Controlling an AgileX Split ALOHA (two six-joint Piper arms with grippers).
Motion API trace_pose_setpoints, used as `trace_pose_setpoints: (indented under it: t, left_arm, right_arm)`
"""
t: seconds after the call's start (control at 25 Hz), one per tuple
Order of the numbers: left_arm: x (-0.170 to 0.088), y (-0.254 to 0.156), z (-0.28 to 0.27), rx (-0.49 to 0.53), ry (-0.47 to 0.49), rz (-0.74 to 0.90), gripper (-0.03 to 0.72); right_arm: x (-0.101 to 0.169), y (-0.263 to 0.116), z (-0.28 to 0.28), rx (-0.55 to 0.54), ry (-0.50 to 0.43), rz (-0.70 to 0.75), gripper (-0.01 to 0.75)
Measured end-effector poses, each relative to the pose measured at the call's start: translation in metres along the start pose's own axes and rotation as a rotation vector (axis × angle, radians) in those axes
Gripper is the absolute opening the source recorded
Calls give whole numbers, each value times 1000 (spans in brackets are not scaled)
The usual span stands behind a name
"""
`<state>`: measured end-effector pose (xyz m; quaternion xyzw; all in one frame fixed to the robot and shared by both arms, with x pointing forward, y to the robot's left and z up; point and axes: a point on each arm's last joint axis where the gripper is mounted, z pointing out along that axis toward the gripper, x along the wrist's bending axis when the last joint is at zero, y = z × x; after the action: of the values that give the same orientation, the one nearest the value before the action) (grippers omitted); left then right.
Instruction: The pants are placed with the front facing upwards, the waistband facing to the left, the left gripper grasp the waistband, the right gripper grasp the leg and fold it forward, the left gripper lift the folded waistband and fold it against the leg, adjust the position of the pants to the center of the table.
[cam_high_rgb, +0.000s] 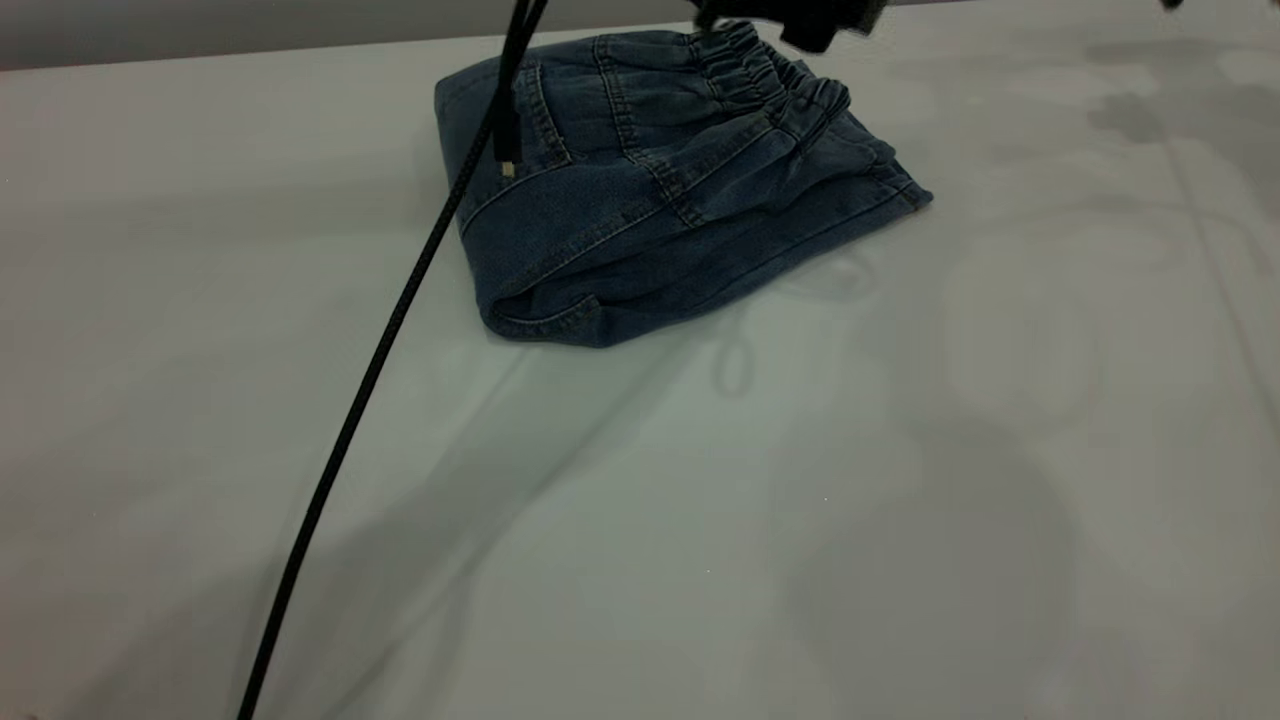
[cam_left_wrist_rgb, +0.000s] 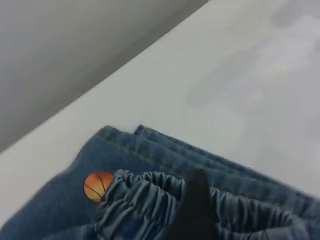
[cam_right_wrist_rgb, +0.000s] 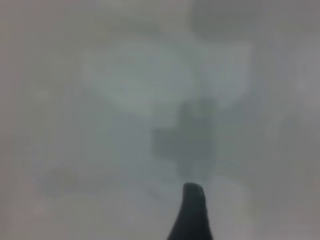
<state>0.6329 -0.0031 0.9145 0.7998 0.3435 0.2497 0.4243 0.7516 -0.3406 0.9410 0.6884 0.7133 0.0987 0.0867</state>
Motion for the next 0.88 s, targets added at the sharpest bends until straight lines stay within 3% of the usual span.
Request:
trace_pose_setpoints:
  t: [0.16, 0.32, 0.48, 0.72, 0.88]
  left_arm:
    - [17, 29, -18, 59, -24, -69, 562]
    - [34, 43, -26, 203, -64, -88, 562]
    - [55, 54, -36, 311, -33, -97, 562]
    - [62, 37, -29, 461, 25, -140, 562]
    - [64, 19, -8, 504, 32, -147, 562]
  right_arm:
    - [1, 10, -49, -58, -3, -6, 510]
    - [6, 24, -104, -215, 24, 5, 510]
    - [13, 25, -157, -339, 62, 5, 510]
    - [22, 17, -209, -443, 116, -1, 510]
    - [26, 11, -233, -490, 139, -5, 510]
